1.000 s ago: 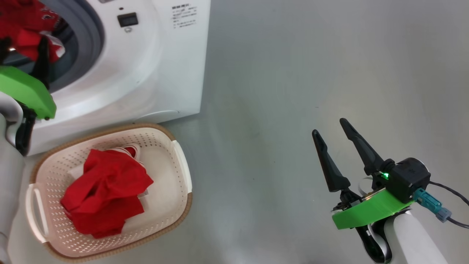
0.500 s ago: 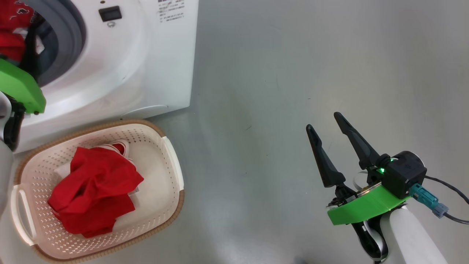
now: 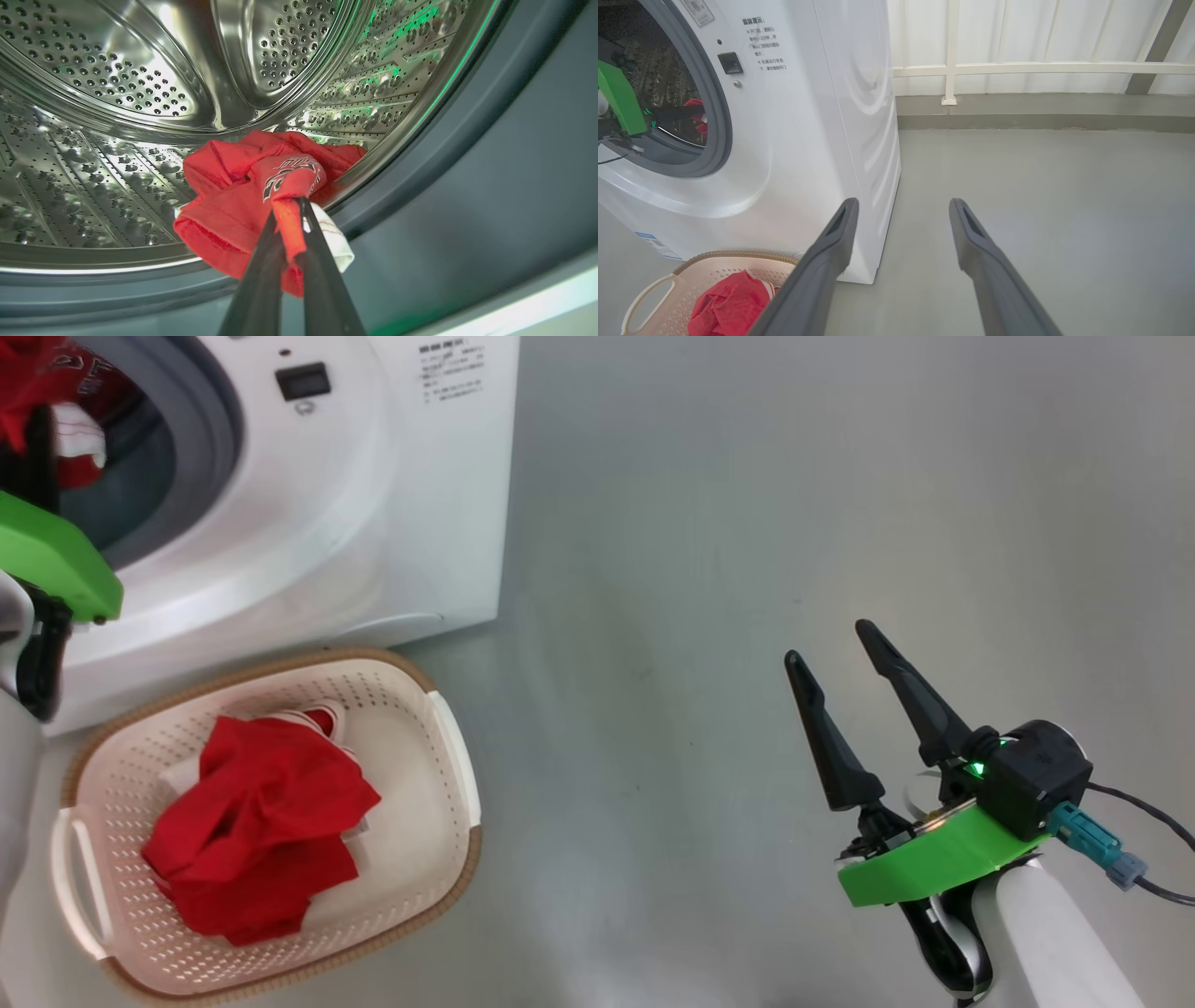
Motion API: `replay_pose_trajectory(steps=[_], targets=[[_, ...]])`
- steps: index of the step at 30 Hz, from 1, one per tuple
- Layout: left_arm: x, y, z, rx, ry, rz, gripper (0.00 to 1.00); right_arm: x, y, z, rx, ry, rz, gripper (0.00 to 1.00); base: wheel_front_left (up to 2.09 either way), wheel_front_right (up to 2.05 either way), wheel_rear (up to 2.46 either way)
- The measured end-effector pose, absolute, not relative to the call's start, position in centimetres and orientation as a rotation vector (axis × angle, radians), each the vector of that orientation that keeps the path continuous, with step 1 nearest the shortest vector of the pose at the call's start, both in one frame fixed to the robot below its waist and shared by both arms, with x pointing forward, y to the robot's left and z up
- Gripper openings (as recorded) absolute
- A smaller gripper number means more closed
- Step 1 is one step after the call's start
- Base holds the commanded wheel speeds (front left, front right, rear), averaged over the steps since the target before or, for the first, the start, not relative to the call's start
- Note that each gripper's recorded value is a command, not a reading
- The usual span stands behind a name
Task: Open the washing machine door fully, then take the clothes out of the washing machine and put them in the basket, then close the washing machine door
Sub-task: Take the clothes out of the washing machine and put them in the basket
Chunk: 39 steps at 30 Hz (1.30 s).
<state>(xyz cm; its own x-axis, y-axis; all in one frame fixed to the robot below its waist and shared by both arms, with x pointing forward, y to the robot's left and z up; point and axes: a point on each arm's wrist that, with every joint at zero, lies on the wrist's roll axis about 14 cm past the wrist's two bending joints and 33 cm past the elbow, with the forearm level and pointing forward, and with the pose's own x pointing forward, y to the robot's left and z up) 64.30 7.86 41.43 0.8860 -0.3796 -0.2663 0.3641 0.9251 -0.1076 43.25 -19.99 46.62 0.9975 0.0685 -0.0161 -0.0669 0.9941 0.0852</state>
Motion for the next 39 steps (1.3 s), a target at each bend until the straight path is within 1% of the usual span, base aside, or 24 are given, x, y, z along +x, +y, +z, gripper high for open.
replay_pose_trajectory(steps=[5, 12, 19, 26, 31, 39], targets=[[63.2, 8.4, 42.8, -0.105, 0.258, -0.37, 0.0, 43.1, -20.2, 47.8, 0.079, -0.01, 0.067, 1.0, 0.0, 0.0, 0.0], [61.4, 10.2, 45.9, -0.187, 0.167, -0.324, 0.0, 42.7, -19.9, 49.2, 0.07, -0.045, 0.091, 1.0, 0.0, 0.0, 0.0], [59.2, 12.2, 47.9, -0.196, 0.088, -0.285, 0.0, 42.2, -19.1, 49.5, 0.074, -0.051, 0.117, 1.0, 0.0, 0.0, 0.0], [55.9, 13.4, 49.8, -0.207, 0.007, -0.255, 0.0, 42.0, -18.6, 50.7, 0.069, -0.08, 0.143, 1.0, 0.0, 0.0, 0.0], [53.8, 14.6, 51.3, -0.21, -0.052, -0.222, 0.0, 41.3, -18.4, 50.5, 0.076, -0.073, 0.144, 1.0, 0.0, 0.0, 0.0], [50.9, 16.4, 53.8, -0.194, -0.154, -0.186, 0.0, 41.6, -17.6, 51.2, 0.077, -0.097, 0.174, 1.0, 0.0, 0.0, 0.0]])
